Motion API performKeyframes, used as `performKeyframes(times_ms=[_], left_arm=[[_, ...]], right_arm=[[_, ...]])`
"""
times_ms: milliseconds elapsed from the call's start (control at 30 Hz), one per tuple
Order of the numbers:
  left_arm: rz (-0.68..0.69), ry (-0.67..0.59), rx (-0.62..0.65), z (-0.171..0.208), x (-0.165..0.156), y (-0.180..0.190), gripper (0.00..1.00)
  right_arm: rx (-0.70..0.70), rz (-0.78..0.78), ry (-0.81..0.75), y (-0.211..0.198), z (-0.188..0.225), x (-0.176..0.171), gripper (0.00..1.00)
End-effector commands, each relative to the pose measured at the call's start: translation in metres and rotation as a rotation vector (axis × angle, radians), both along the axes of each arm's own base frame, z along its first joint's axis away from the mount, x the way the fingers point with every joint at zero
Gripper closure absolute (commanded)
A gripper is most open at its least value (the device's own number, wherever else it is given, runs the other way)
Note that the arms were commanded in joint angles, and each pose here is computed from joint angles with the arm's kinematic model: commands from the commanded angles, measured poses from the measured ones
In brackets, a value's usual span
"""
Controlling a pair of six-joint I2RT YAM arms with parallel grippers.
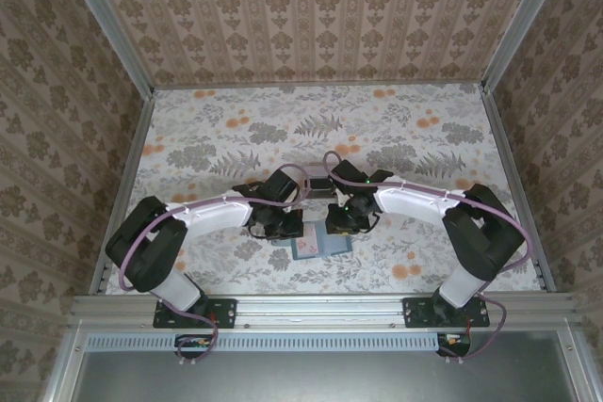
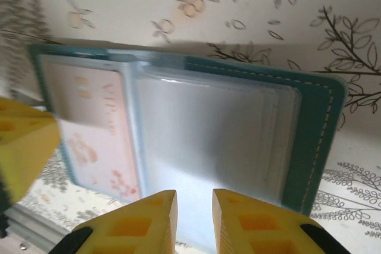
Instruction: Take the credit cards out of the card holder
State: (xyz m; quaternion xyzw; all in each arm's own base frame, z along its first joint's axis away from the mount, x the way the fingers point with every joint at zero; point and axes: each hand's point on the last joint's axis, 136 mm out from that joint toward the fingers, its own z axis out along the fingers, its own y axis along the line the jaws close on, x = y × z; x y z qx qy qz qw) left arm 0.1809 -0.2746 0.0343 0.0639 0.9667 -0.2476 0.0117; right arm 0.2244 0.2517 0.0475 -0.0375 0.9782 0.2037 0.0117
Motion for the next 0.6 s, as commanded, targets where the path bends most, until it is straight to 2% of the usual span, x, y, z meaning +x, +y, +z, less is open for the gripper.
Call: performKeyframes(times_ms=[0,233,567], left_arm=[[-0.008,0.023,0.015,-0.009,-0.004,0.002,0.94],[-0.006,0.032,0.025,-0.016,-0.008,0.006,0.94],[-0.001,0.039,0.032,-0.020,-0.012,0.010,0.95]], right_arm=[[0.078,0.009,-0.018,0.016,0.025,0.002,0.75],[0.201,0.030,0.017,0.050,0.027,0.005,0.75],[0.222,0.034,0.076,0.066,0.001,0.008,0.77]])
